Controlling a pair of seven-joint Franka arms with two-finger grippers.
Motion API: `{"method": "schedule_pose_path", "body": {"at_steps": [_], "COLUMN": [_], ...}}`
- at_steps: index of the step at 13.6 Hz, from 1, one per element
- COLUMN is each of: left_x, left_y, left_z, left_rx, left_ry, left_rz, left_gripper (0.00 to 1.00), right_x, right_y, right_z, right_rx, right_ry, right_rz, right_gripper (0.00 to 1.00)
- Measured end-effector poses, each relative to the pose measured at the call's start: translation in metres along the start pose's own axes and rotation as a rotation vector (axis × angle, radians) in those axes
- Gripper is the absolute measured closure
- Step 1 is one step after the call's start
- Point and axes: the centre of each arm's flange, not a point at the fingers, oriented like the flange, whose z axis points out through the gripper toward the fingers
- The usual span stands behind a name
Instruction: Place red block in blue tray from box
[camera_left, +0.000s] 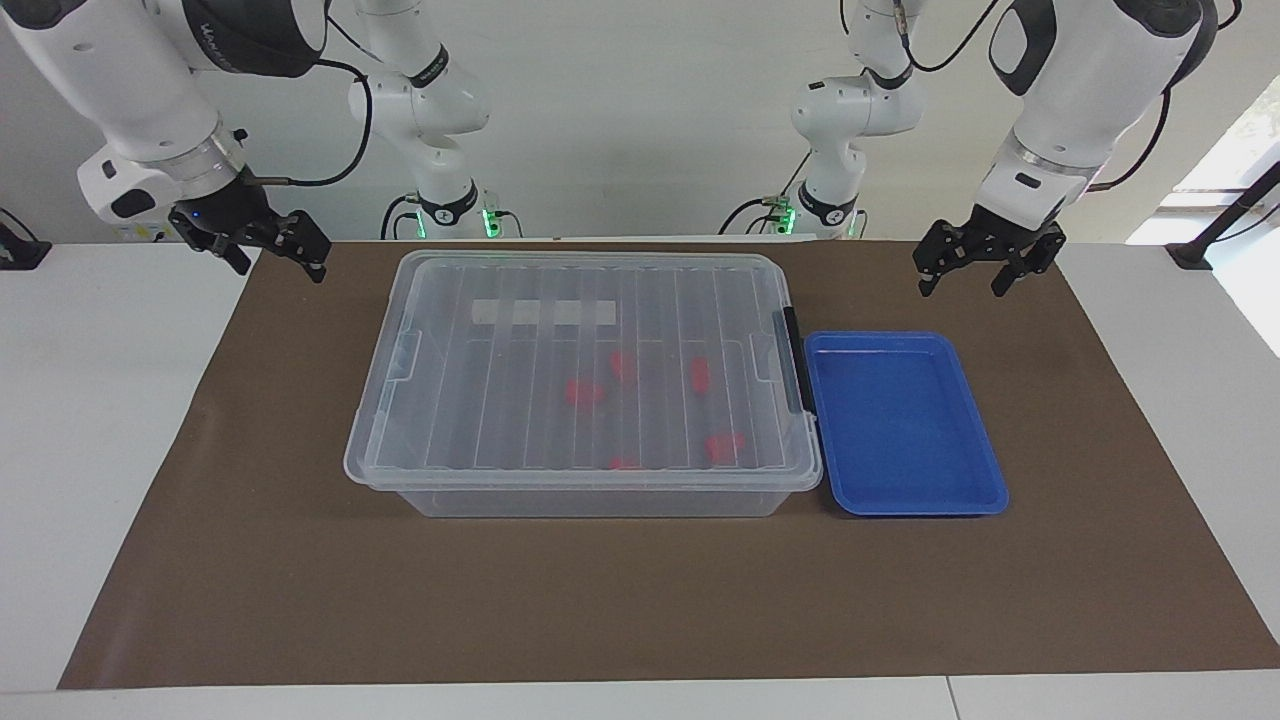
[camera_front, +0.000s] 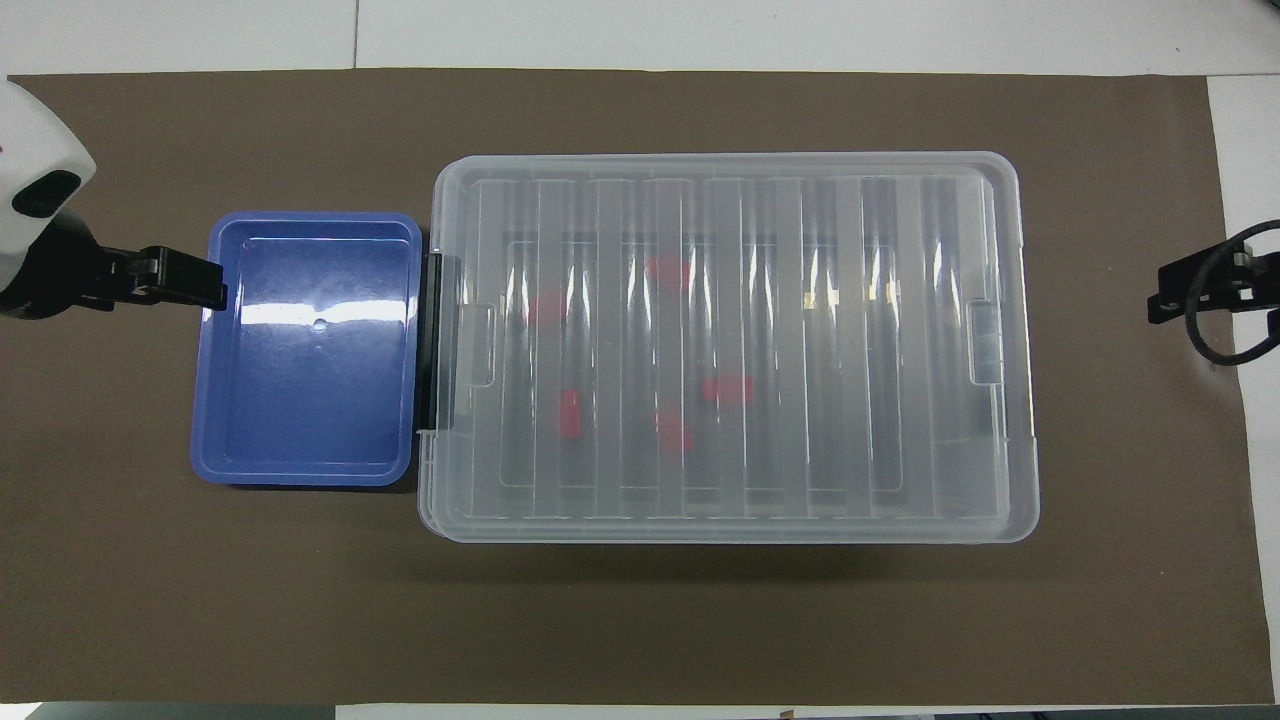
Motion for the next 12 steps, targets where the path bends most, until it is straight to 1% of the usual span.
{"method": "schedule_pose_path", "body": {"at_steps": [7,8,10,12], "left_x": [0.0,0.0,0.0,0.0], "left_y": [0.0,0.0,0.0,0.0], "left_z": [0.0,0.0,0.0,0.0], "left_rx": [0.0,0.0,0.0,0.0], "left_ry": [0.0,0.0,0.0,0.0], "left_rz": [0.0,0.0,0.0,0.0], "left_gripper": [0.0,0.0,0.0,0.0], "right_x": [0.0,0.001,0.007,0.014], "right_y": [-0.002,-0.004,-0.019,-0.033], "right_z": [0.0,0.0,0.007,0.03], "right_rx": [0.0,0.0,0.003,0.003], "right_ry": [-0.001,0.006,0.049,0.061], "right_rz": [-0.004,-0.008,-0.033,-0.055], "right_gripper": [0.0,0.0,0.0,0.0]}}
